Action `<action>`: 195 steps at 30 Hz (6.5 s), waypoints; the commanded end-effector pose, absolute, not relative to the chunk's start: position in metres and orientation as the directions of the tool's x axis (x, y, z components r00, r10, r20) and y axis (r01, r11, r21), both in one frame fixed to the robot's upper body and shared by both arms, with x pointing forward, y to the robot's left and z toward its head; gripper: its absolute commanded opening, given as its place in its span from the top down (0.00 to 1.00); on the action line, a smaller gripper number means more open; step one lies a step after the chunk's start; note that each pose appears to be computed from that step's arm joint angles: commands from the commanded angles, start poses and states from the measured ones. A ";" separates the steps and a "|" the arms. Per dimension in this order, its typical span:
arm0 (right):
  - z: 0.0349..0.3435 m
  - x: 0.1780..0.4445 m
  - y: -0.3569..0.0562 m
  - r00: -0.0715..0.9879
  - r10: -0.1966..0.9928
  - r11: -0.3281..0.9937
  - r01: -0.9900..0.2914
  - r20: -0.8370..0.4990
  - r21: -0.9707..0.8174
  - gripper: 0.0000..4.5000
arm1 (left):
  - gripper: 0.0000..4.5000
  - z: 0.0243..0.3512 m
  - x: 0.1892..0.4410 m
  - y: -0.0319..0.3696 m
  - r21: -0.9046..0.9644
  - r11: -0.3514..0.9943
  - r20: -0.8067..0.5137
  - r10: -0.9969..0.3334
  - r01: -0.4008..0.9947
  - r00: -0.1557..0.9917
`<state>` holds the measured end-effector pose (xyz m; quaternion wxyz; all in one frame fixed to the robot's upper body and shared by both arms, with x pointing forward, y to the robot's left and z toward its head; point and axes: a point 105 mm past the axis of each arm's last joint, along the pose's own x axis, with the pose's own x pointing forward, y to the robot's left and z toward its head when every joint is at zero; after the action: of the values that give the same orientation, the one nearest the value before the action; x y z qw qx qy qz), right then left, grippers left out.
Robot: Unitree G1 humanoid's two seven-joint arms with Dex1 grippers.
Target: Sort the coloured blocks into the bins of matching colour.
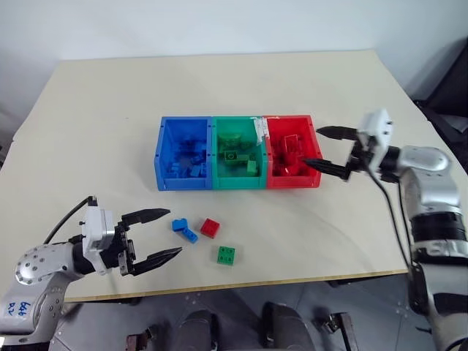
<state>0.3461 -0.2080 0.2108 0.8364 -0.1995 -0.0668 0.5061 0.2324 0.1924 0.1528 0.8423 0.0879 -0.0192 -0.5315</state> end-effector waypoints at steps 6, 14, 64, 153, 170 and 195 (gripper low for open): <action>0.174 0.263 -0.234 0.345 0.916 0.270 -0.908 -0.206 -0.320 0.01 | 0.00 0.139 0.245 0.223 0.214 0.417 -0.168 -0.875 0.884 0.453; 0.160 0.245 -0.226 0.328 0.921 0.263 -0.922 -0.212 -0.285 0.01 | 0.00 0.142 0.234 0.187 0.222 0.174 -0.275 -0.933 0.959 0.233; 0.199 0.257 -0.217 0.643 0.722 0.691 -0.678 0.253 -0.250 0.00 | 0.67 0.244 0.382 0.039 0.384 0.561 0.105 -0.816 0.733 0.569; 0.165 0.237 -0.216 0.544 0.839 0.525 -0.809 0.004 -0.265 0.00 | 0.59 0.210 0.324 0.043 0.266 0.032 -0.072 -0.996 0.963 0.053; 0.177 0.233 -0.222 0.733 0.662 0.741 -0.608 0.158 -0.286 0.00 | 0.59 0.235 0.403 -0.049 0.304 0.274 0.032 -0.960 0.912 0.277; 0.167 0.260 -0.192 0.415 0.909 0.382 -0.863 -0.031 -0.331 0.00 | 0.00 0.232 0.335 0.128 0.451 0.321 0.088 -0.945 0.833 0.316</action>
<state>0.2618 -0.1942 0.1632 0.8424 -0.1361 -0.0744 0.5161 0.3484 0.1198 0.2080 0.7942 0.1633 -0.1352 -0.5695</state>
